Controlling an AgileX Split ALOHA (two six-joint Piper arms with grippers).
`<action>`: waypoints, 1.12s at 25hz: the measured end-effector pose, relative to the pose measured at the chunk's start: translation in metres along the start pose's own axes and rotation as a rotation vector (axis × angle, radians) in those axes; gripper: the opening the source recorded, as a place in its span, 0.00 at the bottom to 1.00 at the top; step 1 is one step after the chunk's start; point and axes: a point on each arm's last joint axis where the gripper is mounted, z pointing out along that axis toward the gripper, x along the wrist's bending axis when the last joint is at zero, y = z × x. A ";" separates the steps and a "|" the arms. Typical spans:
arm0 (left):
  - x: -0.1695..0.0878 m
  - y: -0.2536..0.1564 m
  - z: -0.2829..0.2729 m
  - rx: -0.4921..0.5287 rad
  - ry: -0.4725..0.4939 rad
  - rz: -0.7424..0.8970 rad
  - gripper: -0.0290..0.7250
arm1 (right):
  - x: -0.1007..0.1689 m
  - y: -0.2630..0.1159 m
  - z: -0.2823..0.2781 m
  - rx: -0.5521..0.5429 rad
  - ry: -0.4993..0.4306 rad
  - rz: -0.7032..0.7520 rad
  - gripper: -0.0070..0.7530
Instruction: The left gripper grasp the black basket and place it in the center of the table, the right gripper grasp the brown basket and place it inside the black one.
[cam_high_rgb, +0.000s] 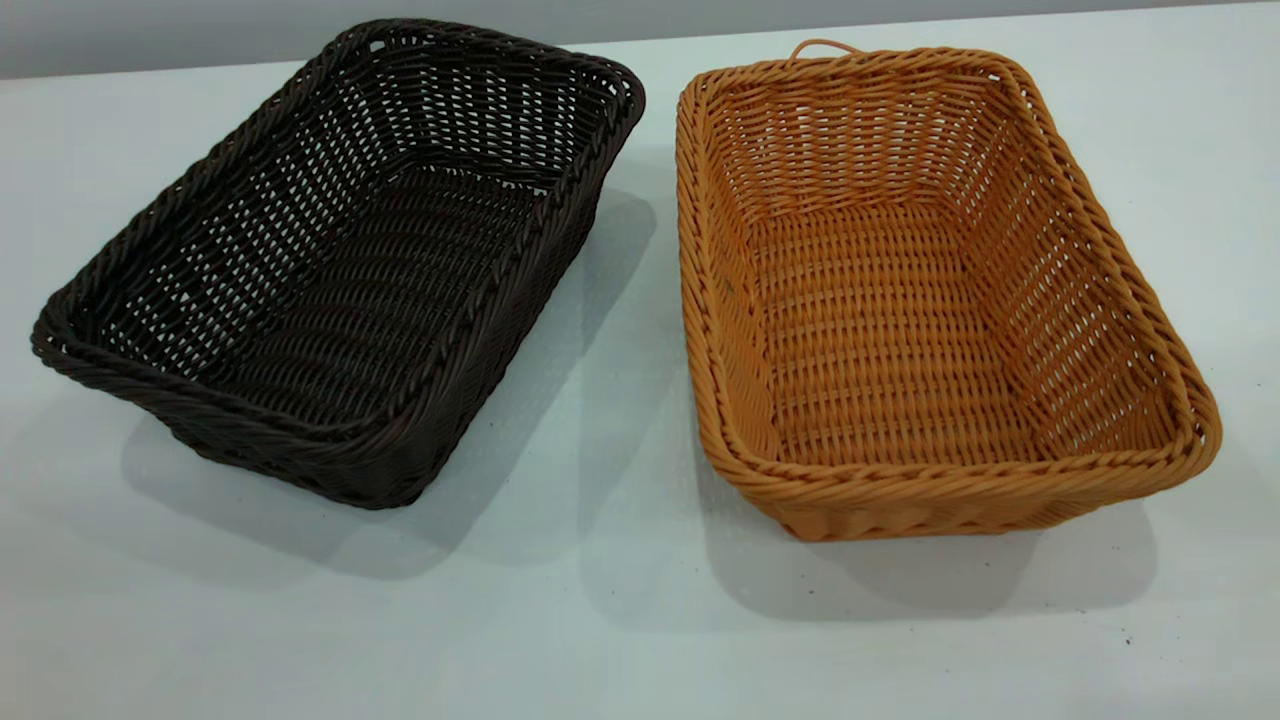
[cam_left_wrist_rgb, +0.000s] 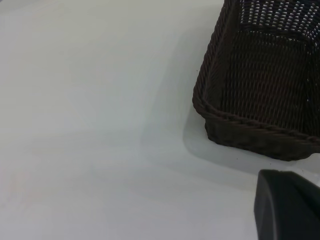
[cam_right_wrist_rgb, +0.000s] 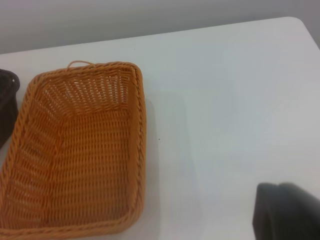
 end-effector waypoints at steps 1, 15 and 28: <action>0.000 0.000 0.000 0.000 0.000 0.000 0.04 | 0.000 0.000 0.000 0.000 0.000 0.000 0.01; -0.011 0.001 -0.001 -0.004 -0.125 -0.065 0.04 | 0.002 0.001 0.000 -0.009 0.018 0.047 0.01; -0.023 0.049 -0.004 0.019 -0.287 -0.059 0.06 | 0.014 0.036 0.007 -0.019 0.170 0.148 0.07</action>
